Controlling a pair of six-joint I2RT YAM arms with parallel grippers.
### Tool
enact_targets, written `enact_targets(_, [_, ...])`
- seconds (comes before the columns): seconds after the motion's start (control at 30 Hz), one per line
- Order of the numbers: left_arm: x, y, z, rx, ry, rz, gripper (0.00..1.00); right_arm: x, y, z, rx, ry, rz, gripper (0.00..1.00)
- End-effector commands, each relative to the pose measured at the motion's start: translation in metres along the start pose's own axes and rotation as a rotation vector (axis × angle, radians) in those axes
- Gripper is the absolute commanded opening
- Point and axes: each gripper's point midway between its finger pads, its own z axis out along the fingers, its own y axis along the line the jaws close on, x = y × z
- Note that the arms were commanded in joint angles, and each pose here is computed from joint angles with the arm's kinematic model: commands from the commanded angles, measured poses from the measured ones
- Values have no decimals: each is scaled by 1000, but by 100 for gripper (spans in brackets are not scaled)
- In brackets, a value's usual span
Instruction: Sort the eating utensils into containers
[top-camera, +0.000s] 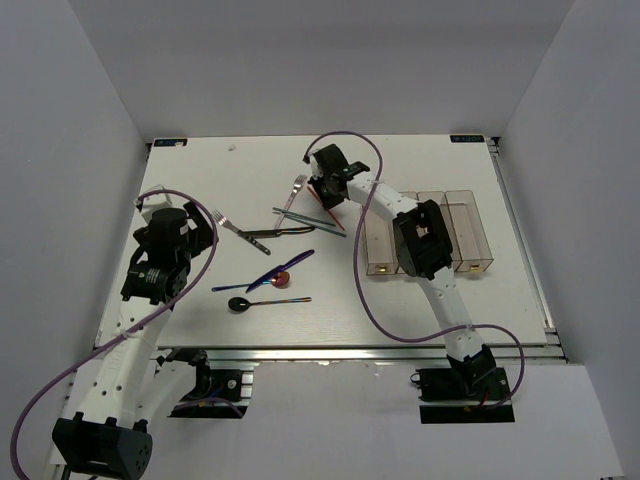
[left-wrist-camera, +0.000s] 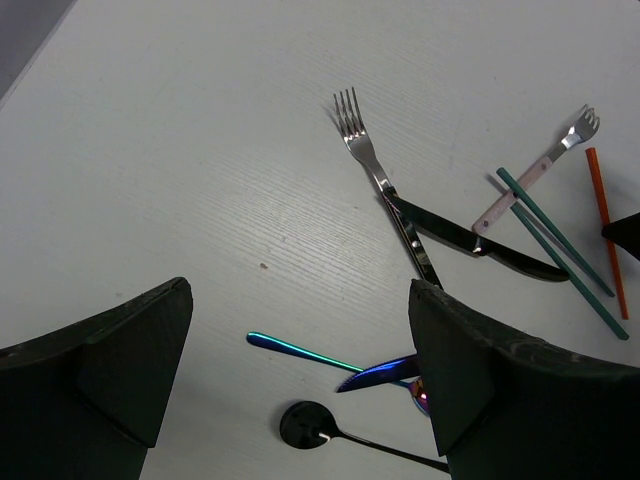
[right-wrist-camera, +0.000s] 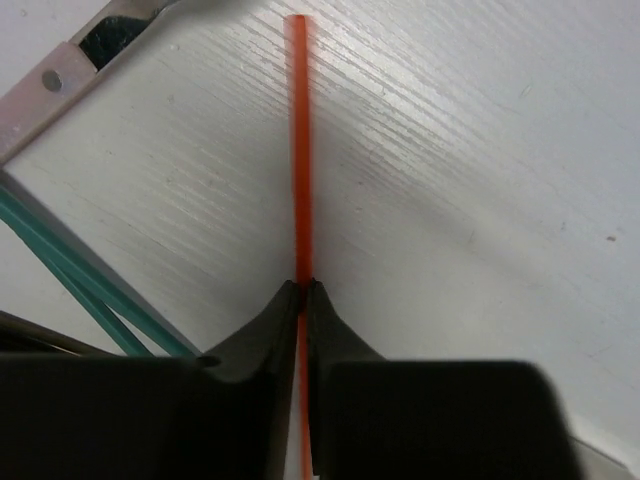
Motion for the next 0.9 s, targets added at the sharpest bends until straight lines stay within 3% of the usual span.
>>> enact_targets(0.0, [-1,-1,-1,19,-11,-1,98,3,-4,4,22,4,2,0])
enact_targets(0.2, [0,-3,-1,28,-7,2,98,-42,-14,-29,56,-123,35,0])
enact_targets(0.3, [0,-3,-1,27,-6,2,98,-87,-23,-83,41,-255,137,0])
enact_targets(0.43, [1,-3,0,28,-2,3,98,-109,-43,-156,42,-396,228,0])
enact_targets(0.53, [2,-5,0,39,1,5,98,-88,-62,-186,85,-389,303,0])
enact_targets(0.7, [1,-4,0,33,-1,4,98,1,-84,-194,256,-237,441,0])
enact_targets(0.77, [1,-5,1,35,2,4,98,7,-88,-206,285,-307,475,0])
enact_targets(0.8, [2,-5,1,36,4,5,98,35,-85,-193,287,-255,484,0])
enact_targets(0.87, [3,-5,2,37,9,7,98,43,-82,-194,282,-257,516,0])
